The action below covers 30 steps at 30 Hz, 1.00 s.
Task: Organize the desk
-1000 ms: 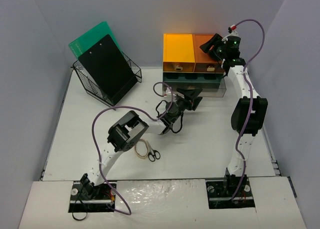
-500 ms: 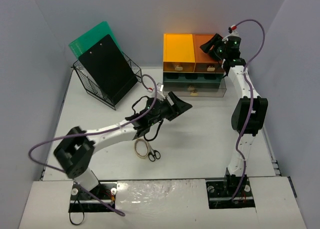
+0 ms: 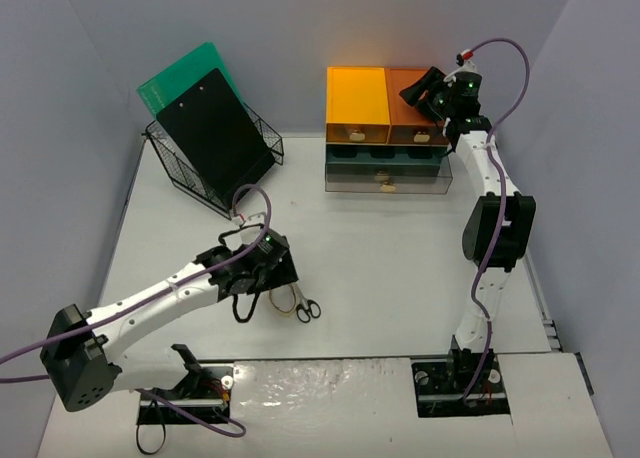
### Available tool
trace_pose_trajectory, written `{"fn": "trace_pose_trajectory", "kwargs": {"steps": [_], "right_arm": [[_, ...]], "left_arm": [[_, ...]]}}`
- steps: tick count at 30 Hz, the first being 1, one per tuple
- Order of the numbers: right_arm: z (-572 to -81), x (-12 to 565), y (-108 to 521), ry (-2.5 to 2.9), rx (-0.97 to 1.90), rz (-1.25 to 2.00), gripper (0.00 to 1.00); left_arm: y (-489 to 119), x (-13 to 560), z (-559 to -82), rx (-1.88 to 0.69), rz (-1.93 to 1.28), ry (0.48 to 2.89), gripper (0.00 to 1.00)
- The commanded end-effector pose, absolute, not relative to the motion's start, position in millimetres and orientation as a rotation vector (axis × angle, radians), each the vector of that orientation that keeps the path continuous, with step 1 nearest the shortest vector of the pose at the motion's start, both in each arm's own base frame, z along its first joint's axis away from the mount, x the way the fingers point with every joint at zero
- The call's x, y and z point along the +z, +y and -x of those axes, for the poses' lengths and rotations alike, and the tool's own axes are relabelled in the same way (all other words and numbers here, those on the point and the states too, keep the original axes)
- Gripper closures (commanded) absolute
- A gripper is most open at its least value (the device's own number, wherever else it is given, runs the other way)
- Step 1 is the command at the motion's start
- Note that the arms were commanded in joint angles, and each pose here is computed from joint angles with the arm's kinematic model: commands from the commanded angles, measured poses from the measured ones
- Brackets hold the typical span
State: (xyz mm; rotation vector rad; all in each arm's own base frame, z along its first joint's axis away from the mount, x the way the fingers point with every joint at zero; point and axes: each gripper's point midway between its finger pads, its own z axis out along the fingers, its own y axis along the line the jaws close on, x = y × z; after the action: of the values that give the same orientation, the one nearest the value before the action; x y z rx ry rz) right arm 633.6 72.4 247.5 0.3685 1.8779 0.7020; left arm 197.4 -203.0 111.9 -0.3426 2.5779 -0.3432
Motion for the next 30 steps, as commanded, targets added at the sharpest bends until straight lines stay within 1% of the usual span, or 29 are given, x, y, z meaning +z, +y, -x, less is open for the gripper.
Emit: {"fn": "trace_pose_trajectory", "kwargs": {"steps": [1, 5, 7, 18, 24, 26, 28, 29, 30], "right_arm": [[-562, 78, 65, 2.427, 0.577, -0.619, 0.44], [-561, 76, 65, 2.431, 0.576, -0.622, 0.44], [-560, 76, 65, 2.432, 0.575, -0.623, 0.44], [-560, 78, 65, 2.429, 0.576, -0.621, 0.44], [-560, 80, 65, 2.426, 0.577, -0.622, 0.44], [-560, 82, 65, 2.422, 0.578, -0.62, 0.44], [-560, 84, 65, 2.418, 0.58, -0.618, 0.44], [-560, 84, 65, 2.42, 0.578, -0.618, 0.44], [-559, 83, 65, 2.421, 0.576, -0.617, 0.44]], "left_arm": [[-167, 88, -172, -0.144, 0.497, 2.639, 0.36], [-151, 83, -165, -0.037, 0.531, 2.643, 0.37], [-151, 77, -163, -0.022, 0.53, 2.657, 0.37], [-180, 60, -176, -0.118, 0.509, 2.674, 0.37], [-190, 52, -183, -0.112, 0.502, 2.688, 0.38], [-192, 50, -185, -0.108, 0.504, 2.686, 0.42], [-192, 48, -186, -0.1, 0.51, 2.684, 0.48], [-191, 47, -186, -0.094, 0.51, 2.685, 0.57], [-191, 47, -186, -0.089, 0.511, 2.685, 0.64]]}}
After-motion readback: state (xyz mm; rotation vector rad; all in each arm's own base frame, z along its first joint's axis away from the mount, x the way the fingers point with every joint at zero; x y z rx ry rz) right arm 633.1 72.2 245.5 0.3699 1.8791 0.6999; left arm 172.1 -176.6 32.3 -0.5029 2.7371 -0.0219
